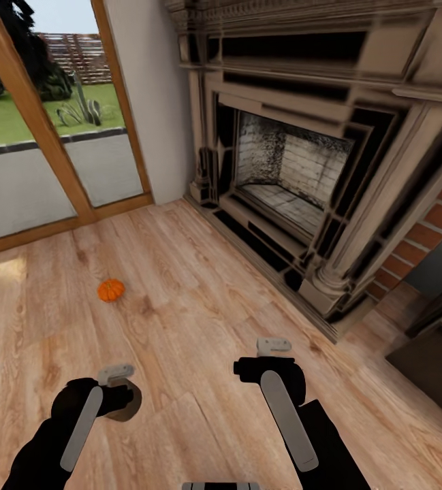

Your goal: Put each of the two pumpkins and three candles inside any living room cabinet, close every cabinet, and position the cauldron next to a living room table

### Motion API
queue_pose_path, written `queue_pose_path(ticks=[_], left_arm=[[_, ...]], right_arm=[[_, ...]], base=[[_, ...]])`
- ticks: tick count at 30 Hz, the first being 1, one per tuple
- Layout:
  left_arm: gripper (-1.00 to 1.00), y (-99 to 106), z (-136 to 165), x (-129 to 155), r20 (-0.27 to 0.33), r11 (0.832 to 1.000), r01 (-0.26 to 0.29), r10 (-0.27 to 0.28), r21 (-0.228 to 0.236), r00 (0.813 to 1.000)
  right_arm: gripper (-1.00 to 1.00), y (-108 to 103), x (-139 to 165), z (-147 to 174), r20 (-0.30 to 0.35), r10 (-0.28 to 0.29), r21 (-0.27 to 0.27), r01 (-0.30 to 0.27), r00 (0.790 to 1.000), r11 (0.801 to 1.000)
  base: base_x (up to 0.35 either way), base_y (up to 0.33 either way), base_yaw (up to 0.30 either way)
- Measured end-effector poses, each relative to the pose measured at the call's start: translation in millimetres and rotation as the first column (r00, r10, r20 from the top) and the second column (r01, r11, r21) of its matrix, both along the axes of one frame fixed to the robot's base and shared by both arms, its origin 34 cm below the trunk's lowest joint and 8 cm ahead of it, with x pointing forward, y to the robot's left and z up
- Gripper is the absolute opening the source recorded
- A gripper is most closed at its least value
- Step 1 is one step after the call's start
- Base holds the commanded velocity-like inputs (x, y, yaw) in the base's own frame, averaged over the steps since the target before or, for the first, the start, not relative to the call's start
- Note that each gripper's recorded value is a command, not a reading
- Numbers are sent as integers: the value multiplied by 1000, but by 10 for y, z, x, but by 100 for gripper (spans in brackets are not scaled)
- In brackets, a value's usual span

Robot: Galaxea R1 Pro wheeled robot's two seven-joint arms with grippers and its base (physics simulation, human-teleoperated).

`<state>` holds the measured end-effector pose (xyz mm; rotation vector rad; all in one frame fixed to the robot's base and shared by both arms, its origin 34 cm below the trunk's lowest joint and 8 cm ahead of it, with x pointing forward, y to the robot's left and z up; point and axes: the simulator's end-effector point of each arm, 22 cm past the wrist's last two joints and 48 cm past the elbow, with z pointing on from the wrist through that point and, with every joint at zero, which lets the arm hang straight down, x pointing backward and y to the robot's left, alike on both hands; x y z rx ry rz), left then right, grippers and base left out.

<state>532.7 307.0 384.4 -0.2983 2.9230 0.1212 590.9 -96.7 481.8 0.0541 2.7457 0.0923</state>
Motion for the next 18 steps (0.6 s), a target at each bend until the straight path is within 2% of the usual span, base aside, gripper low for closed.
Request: queue_pose_path(ticks=[6, 10, 12, 18], left_arm=[[-100, 24, 97, -8, -12, 1000, -1, 2, 3, 1000], [-100, 41, 105, -76, -40, 1000, -4, 4, 4, 999], [-100, 55, 68, -160, -70, 1000, -7, 7, 5, 998], [-100, 68, 95, -256, -109, 1000, -9, 9, 7, 994]], right_arm=[[100, 4, 20, 125, -3, 3, 0, -3, 1000, 1000], [100, 7, 34, 209, -4, 4, 1, -4, 1000, 1000], [100, 7, 43, 253, -3, 4, 0, -4, 1000, 1000], [100, 10, 69, 380, -3, 4, 1, -4, 1000, 1000]], base=[[0, 0, -280], [0, 0, -193], [0, 0, -118], [0, 0, -28]])
